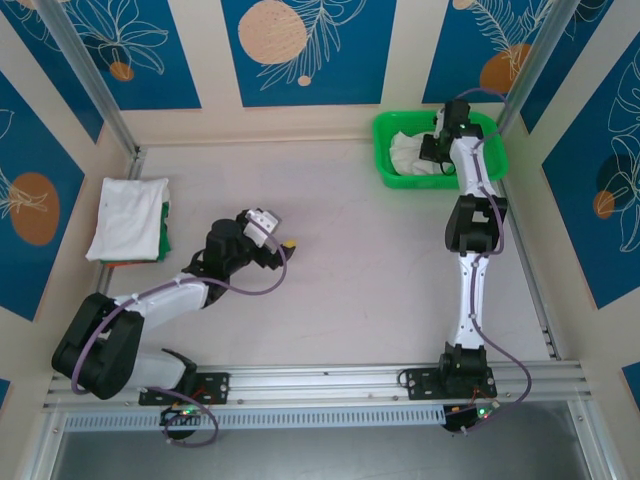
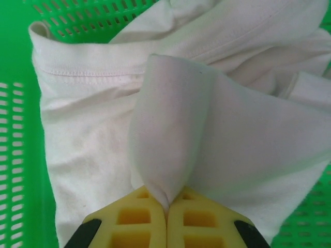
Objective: Fold and stack the t-shirts
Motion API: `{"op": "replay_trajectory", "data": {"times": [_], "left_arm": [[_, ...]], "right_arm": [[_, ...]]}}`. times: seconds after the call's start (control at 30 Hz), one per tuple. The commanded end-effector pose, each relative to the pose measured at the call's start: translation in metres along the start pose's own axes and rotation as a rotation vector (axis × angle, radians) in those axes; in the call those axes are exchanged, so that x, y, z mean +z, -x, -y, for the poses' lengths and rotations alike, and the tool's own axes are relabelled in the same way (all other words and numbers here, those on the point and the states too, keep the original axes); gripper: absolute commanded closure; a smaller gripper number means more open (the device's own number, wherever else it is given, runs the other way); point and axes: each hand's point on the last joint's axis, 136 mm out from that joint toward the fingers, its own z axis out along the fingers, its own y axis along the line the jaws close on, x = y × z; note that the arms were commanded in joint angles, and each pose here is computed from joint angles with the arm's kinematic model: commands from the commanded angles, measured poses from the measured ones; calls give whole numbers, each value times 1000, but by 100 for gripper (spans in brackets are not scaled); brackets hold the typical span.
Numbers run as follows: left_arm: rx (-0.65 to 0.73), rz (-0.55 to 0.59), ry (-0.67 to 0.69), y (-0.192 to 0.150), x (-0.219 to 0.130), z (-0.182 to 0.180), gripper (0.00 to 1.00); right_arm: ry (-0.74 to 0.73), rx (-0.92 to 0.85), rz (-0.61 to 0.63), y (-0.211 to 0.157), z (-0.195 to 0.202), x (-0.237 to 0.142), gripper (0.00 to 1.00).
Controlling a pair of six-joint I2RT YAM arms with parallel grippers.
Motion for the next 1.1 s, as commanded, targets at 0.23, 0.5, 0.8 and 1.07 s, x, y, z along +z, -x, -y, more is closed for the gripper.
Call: {"op": "replay_trajectory", "data": {"times": [0.23,0.5,0.8,1.07], "left_arm": [[14,56,6,18,-6,3,0],[0,77,22,18,-14,3,0],[5,63,119,10,-27,-11,0],[0,19,357,-6,-65,-51,0]], "right_arm": [[170,-96,407,95,-87,-193,100],[398,-215,650,117,-162,-336,100],[674,-408,671,69,-246,-420,100],[851,-376,422,-1,-287,-365,100]]}}
